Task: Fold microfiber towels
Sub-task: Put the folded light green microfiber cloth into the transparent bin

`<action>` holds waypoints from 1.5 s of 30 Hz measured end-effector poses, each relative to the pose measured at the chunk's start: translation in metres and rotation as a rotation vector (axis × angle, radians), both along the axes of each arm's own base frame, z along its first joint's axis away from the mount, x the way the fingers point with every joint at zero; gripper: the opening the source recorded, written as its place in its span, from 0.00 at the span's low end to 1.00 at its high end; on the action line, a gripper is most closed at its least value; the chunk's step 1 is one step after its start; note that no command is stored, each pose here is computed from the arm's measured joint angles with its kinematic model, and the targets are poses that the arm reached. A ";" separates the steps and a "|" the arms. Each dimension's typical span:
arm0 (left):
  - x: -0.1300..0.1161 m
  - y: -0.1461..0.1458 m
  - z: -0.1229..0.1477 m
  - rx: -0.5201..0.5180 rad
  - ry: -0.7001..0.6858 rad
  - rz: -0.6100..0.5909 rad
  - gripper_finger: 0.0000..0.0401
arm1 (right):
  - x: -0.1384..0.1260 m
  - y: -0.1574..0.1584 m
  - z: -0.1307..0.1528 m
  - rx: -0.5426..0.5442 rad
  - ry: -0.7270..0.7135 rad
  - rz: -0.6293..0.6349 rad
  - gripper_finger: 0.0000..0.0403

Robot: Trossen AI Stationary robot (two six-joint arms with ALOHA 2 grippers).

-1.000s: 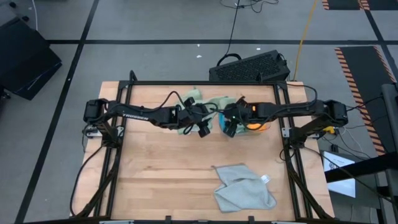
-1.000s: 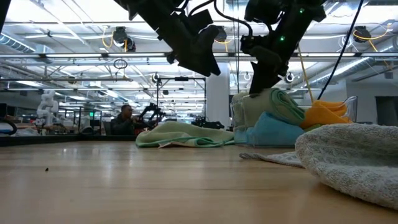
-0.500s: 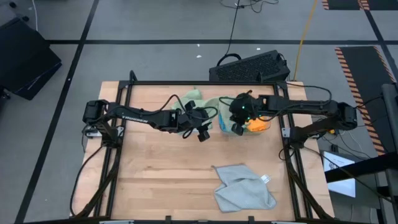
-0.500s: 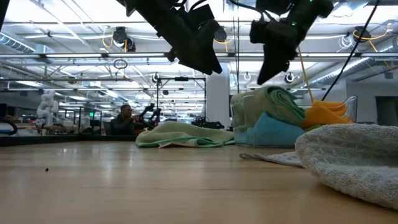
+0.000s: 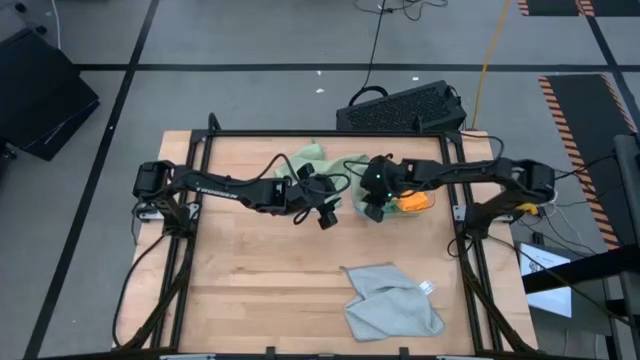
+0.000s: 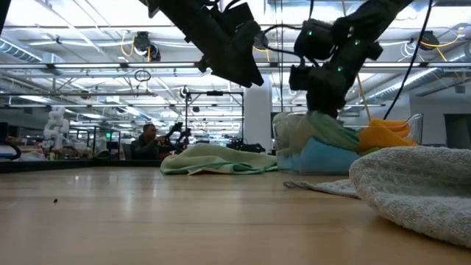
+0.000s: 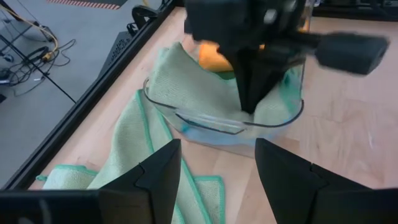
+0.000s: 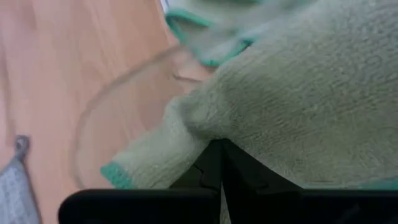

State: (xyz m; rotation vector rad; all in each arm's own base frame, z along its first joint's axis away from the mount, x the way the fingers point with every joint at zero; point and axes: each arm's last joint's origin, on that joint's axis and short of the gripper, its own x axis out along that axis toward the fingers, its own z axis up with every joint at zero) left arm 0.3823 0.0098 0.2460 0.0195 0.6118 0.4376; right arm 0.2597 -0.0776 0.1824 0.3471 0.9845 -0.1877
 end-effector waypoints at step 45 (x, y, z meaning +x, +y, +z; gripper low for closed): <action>-0.016 -0.028 -0.013 0.042 0.150 0.118 0.52 | 0.012 -0.039 -0.026 -0.126 -0.016 -0.140 0.00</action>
